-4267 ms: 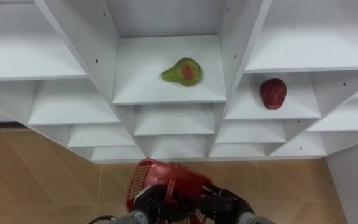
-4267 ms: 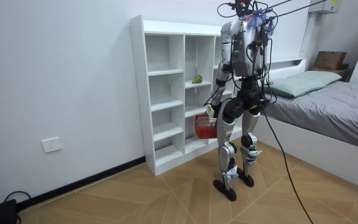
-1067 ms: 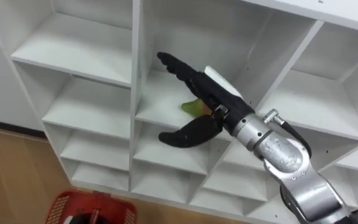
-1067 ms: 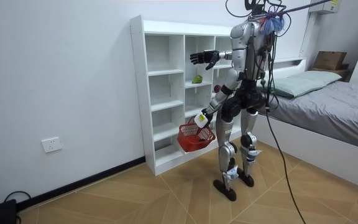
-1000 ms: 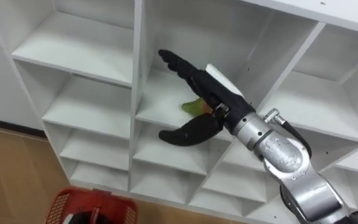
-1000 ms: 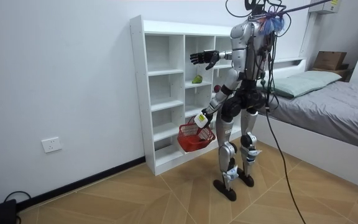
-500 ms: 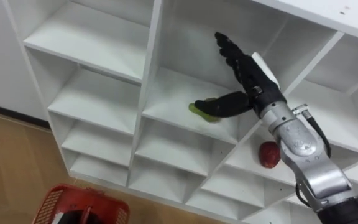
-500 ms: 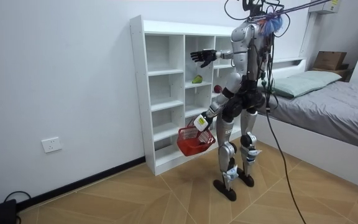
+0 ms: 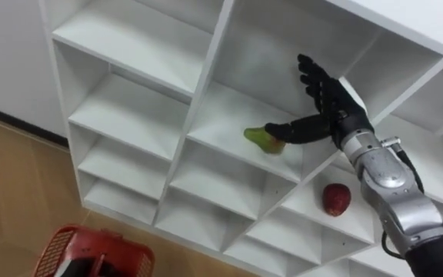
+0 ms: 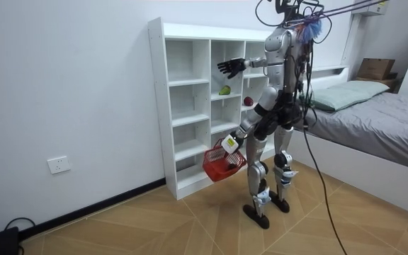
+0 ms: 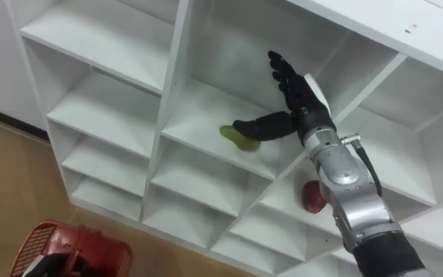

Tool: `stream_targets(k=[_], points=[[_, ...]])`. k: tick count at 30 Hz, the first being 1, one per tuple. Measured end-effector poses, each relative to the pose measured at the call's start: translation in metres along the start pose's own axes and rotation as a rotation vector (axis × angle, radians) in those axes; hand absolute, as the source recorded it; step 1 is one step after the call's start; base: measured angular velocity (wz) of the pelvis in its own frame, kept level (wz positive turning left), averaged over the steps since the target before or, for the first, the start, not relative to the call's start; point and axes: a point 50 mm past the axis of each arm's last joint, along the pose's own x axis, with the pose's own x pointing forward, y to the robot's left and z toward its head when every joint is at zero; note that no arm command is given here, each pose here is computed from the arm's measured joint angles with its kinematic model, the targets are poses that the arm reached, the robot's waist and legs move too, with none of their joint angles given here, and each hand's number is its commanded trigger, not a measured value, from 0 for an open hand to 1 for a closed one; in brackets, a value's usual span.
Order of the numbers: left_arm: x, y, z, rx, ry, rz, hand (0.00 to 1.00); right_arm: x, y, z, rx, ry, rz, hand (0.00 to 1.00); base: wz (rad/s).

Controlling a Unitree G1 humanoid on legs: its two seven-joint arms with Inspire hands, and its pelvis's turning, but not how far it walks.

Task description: Collect fruits from the closet

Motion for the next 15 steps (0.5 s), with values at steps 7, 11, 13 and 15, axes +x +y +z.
stream_targets(k=[7,11,13,15], points=[[0.000,0.003,0.006,0.060,-0.019,-0.012,1.00,0.000,-0.002,-0.007,-0.001,0.033,0.011,0.00,0.03],[0.000,0.000,0.007,0.070,-0.020,-0.036,1.00,0.000,-0.002,-0.010,-0.009,0.044,0.026,0.00,0.01],[0.000,-0.001,0.007,0.079,-0.020,-0.042,1.00,0.000,-0.002,-0.011,-0.010,0.050,0.031,0.00,0.04],[0.000,-0.001,0.007,0.081,-0.018,-0.051,1.00,-0.001,-0.002,-0.014,-0.011,0.061,0.032,0.00,0.05]])
